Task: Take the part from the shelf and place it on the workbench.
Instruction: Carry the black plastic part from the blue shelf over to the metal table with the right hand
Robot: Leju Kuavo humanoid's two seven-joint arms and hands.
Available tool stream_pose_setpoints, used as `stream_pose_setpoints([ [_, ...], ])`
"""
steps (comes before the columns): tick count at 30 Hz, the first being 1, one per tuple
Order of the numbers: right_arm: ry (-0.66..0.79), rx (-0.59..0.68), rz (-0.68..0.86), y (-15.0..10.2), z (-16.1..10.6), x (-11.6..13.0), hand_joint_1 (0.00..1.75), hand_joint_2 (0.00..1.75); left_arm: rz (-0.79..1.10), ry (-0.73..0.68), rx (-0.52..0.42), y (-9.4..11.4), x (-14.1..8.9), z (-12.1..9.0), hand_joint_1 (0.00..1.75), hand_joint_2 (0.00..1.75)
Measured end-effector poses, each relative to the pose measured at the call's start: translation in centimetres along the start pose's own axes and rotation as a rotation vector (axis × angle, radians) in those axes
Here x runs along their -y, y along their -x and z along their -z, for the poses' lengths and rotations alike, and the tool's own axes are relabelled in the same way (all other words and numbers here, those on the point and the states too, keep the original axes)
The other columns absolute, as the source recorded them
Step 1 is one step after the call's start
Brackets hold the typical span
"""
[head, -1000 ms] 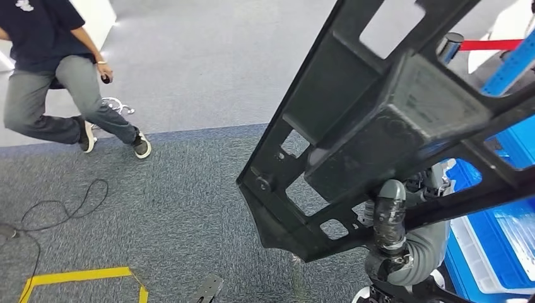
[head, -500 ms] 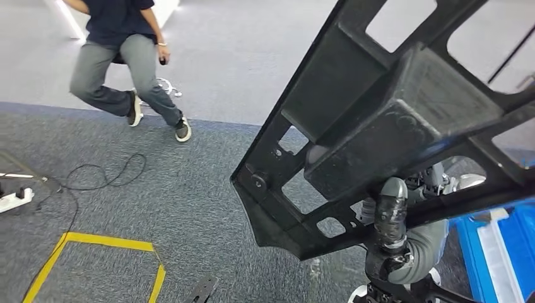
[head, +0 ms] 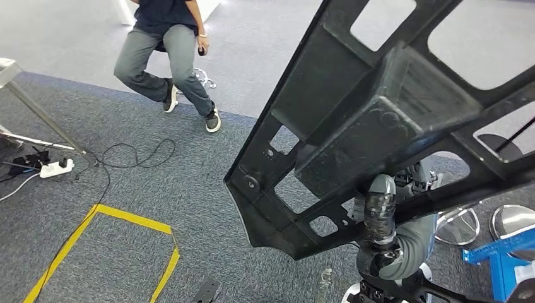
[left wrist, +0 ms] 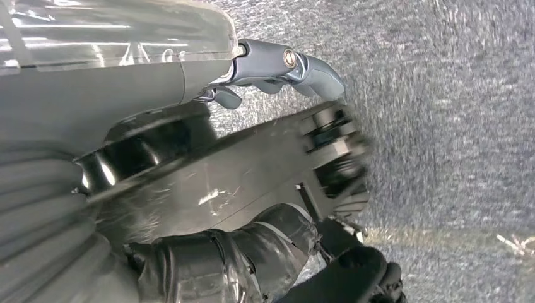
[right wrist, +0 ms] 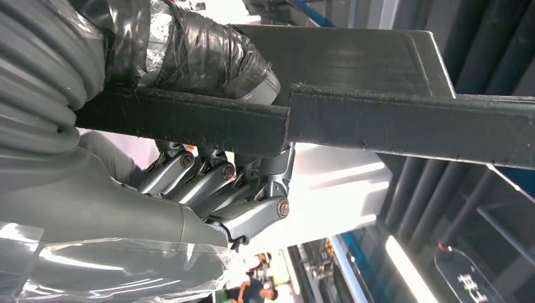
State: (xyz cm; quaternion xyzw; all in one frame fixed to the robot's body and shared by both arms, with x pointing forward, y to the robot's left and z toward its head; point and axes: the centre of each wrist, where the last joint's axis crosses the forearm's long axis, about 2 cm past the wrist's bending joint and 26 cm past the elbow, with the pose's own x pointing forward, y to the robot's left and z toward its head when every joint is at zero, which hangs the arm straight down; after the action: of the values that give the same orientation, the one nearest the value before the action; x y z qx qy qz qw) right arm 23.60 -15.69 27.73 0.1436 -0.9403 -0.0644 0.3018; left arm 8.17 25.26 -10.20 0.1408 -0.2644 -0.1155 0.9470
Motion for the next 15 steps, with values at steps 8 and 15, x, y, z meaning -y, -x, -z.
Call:
stream_pose_setpoints([
  [8,0.006,-0.014,-0.002,-0.3,-0.7,0.1,1.75,1.75,0.026,-0.011,-0.001,-0.1,0.4,-0.1,0.00,1.75],
  [15,-0.003,-0.039,-0.016,-0.3,-1.4,0.3,1.75,1.75,0.032,0.006,-0.010,-0.4,1.1,-0.3,0.00,1.75],
])
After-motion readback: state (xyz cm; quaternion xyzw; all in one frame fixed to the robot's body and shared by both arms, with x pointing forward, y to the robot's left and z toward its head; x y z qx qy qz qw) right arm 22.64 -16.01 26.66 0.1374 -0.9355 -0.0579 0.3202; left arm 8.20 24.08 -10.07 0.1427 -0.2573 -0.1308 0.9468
